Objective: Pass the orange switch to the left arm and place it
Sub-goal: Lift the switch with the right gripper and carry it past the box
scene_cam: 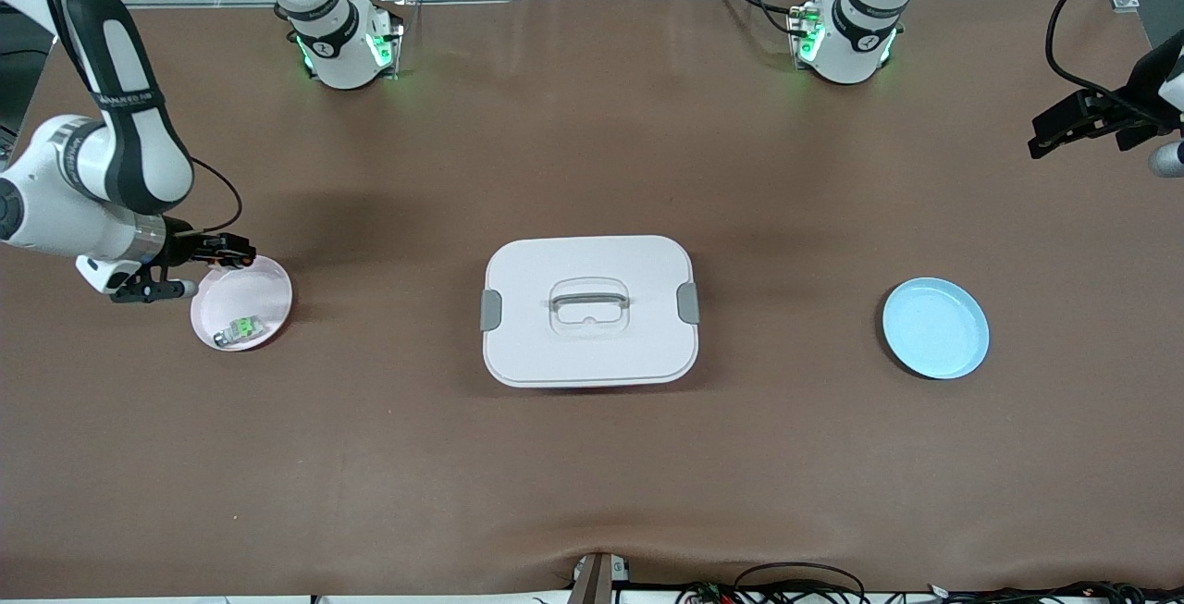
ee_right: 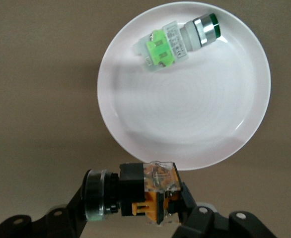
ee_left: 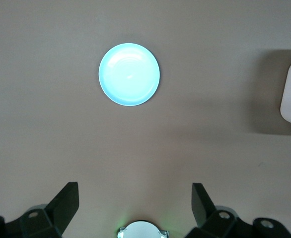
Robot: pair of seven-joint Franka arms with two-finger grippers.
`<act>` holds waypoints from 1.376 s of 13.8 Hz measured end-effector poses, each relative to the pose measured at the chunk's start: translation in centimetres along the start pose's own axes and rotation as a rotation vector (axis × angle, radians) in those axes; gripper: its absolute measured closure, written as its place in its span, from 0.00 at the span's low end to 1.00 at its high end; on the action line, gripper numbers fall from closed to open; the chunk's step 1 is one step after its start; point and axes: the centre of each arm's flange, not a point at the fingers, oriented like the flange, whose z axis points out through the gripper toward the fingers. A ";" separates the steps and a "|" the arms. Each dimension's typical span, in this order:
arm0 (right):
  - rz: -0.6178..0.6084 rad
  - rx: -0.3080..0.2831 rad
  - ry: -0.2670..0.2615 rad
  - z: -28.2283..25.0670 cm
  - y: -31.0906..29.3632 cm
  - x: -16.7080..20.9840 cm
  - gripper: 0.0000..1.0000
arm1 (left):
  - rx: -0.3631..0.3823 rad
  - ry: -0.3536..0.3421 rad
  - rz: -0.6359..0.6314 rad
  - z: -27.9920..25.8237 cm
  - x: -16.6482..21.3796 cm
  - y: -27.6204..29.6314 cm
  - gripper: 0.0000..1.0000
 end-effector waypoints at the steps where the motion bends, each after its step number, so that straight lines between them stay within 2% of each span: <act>1: 0.022 0.006 -0.021 -1.1 -1.4 -0.2 0.27 | 0.000 0.000 0.000 0.0 0.0 0.0 0.00; 3: 0.094 0.007 -0.070 -3.1 -5.4 -0.7 0.27 | 0.000 -0.001 0.000 0.0 0.0 0.0 0.00; 6: 0.200 -0.026 -0.146 -6.8 -13.2 -2.0 0.27 | 0.000 -0.002 0.002 0.1 0.0 0.1 0.00; 10: 0.353 -0.085 -0.173 -11.1 -23.9 -3.6 0.27 | 0.001 -0.010 0.008 0.5 0.3 0.4 0.00; 15: 0.563 0.004 -0.189 -13.0 -36.8 -6.3 0.27 | 0.002 -0.015 0.012 0.7 0.3 0.6 0.00; 19: 0.716 0.150 -0.202 -14.5 -46.8 -8.7 0.27 | 0.002 -0.016 0.013 0.8 0.3 0.7 0.00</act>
